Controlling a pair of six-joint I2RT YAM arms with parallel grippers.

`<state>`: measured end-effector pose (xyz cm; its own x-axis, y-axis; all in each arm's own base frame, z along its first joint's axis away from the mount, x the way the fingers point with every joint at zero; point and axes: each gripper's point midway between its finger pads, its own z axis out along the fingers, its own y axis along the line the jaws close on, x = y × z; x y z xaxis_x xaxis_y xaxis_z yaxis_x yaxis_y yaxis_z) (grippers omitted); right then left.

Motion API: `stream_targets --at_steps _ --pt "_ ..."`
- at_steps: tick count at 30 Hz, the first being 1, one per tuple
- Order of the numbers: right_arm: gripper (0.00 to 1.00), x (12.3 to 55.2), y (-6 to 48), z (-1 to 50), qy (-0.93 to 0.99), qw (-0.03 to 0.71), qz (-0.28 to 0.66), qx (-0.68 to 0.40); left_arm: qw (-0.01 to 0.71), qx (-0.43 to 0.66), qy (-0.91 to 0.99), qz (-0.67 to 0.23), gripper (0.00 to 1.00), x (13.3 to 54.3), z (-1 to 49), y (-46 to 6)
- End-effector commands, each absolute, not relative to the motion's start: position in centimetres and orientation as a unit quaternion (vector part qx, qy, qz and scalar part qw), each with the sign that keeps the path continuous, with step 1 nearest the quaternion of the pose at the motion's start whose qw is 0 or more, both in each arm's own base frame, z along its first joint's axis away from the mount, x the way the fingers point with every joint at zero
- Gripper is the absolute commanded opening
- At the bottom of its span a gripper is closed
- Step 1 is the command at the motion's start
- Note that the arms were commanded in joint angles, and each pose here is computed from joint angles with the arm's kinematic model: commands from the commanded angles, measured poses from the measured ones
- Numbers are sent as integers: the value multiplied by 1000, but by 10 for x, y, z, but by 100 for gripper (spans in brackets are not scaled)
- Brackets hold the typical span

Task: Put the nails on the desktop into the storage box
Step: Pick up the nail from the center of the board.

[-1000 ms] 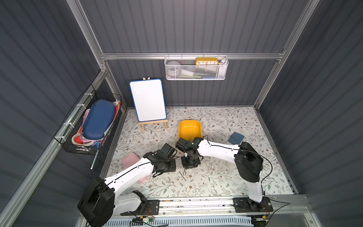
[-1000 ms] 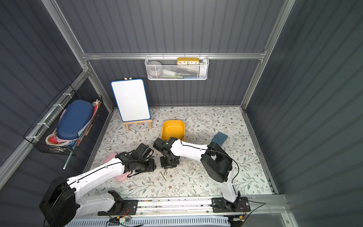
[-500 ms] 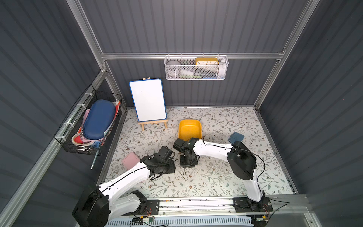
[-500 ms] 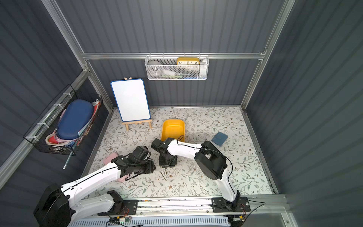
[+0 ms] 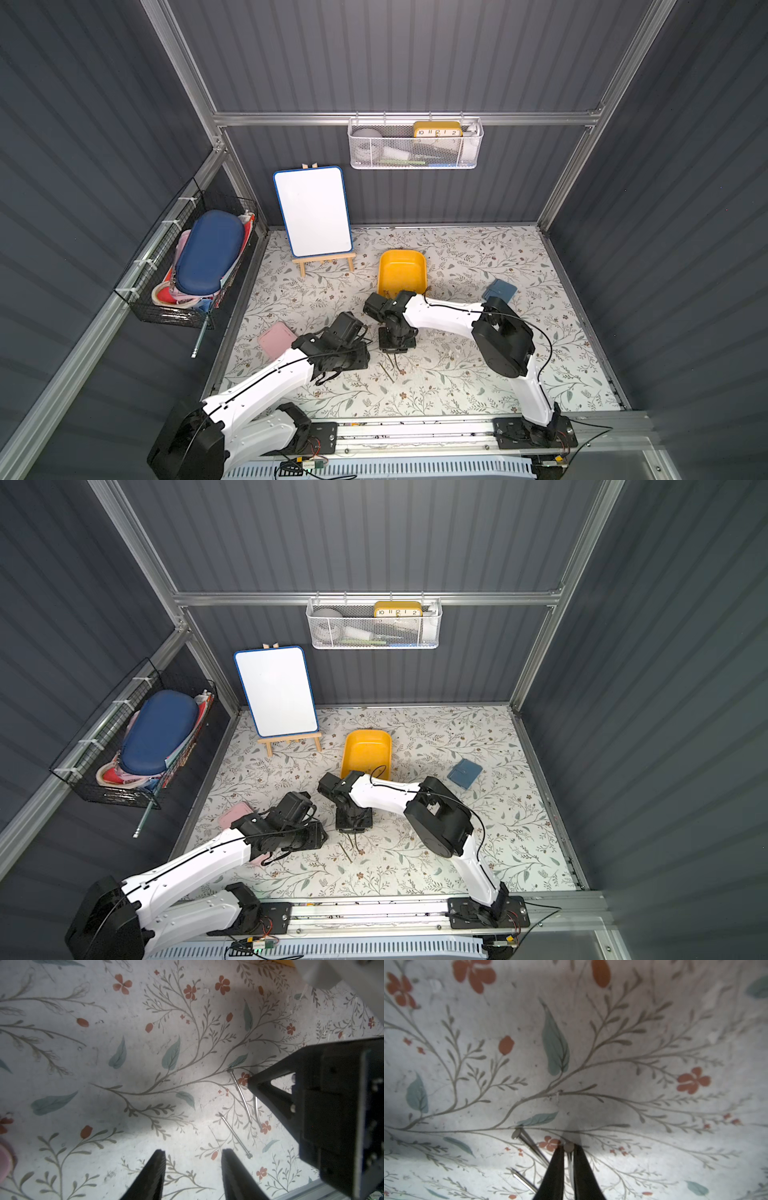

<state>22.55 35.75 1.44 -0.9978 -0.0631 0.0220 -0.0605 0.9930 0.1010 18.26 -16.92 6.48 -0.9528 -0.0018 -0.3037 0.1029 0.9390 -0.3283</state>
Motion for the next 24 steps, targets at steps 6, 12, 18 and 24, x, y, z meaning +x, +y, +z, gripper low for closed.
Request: stream_targets --at_steps 6,12,18,24 --pt "5 223 349 -2 -999 21 -25 29 145 24 975 -168 49 178 62 -166" --pt "0 224 352 17 -998 8 -51 30 147 23 975 -168 49 178 63 -165" --pt "0 226 351 67 -993 -16 -110 30 154 18 974 -167 49 180 67 -165" --pt "0 246 333 121 -987 -49 -153 27 162 12 973 -166 49 184 72 -164"
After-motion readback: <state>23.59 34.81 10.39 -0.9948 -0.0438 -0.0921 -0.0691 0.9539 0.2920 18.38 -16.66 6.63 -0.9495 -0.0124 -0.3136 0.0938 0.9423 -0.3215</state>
